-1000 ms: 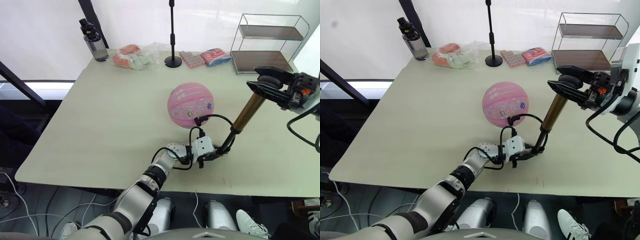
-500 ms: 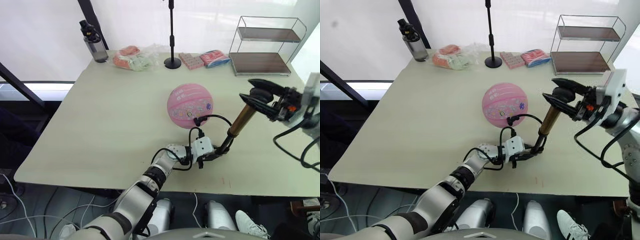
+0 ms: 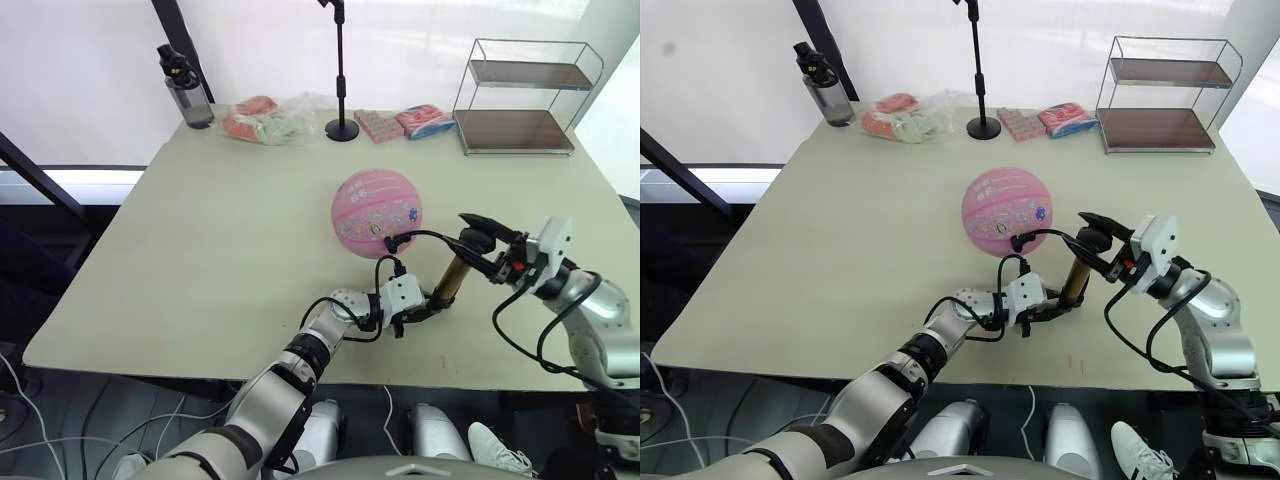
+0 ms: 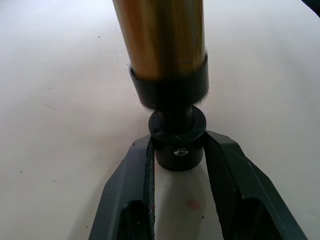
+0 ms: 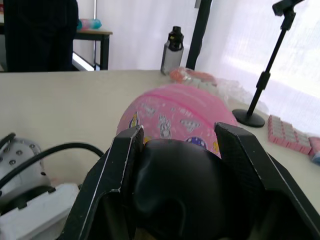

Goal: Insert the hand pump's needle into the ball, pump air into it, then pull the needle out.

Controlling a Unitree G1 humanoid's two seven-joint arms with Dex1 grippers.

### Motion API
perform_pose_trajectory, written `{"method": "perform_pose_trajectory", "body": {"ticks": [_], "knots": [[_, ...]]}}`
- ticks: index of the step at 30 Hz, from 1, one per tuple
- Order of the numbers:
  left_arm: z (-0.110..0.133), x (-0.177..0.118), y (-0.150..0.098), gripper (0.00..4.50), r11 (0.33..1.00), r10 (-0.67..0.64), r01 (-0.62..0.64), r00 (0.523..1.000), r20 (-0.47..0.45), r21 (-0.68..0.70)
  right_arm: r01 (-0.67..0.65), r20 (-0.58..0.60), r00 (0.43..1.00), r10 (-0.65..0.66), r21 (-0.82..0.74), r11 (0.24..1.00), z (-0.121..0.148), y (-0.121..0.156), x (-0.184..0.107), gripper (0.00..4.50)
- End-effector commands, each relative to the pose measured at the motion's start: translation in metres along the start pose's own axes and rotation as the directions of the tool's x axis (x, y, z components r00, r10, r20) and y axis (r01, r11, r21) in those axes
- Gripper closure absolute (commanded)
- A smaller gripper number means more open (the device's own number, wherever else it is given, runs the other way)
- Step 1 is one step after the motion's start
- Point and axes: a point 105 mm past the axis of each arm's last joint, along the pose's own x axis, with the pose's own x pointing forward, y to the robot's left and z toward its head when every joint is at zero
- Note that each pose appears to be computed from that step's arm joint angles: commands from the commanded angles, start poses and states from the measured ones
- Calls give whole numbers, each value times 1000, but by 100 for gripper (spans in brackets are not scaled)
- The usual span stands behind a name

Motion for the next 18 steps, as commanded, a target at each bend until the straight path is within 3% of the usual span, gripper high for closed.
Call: {"method": "perform_pose_trajectory", "body": {"ticks": [1,3,8,13,18], "knots": [[-38,-5,-25,342,995,-91,84,985,-146,-54,3,-201,979,19,112,994,-62,20,-11,248],[-38,-5,-24,342,995,-88,81,985,-147,-54,5,-198,980,16,110,994,-63,21,-10,248],[-39,-6,-23,342,995,-84,77,985,-149,-57,-2,-110,994,11,80,997,-32,8,-6,248],[-39,-7,-23,342,996,-84,77,985,-151,-55,-35,27,999,35,27,999,30,-11,-3,248],[-39,-7,-23,342,995,-88,80,985,-149,-55,-51,95,994,51,-2,999,75,-24,-7,248]]}}
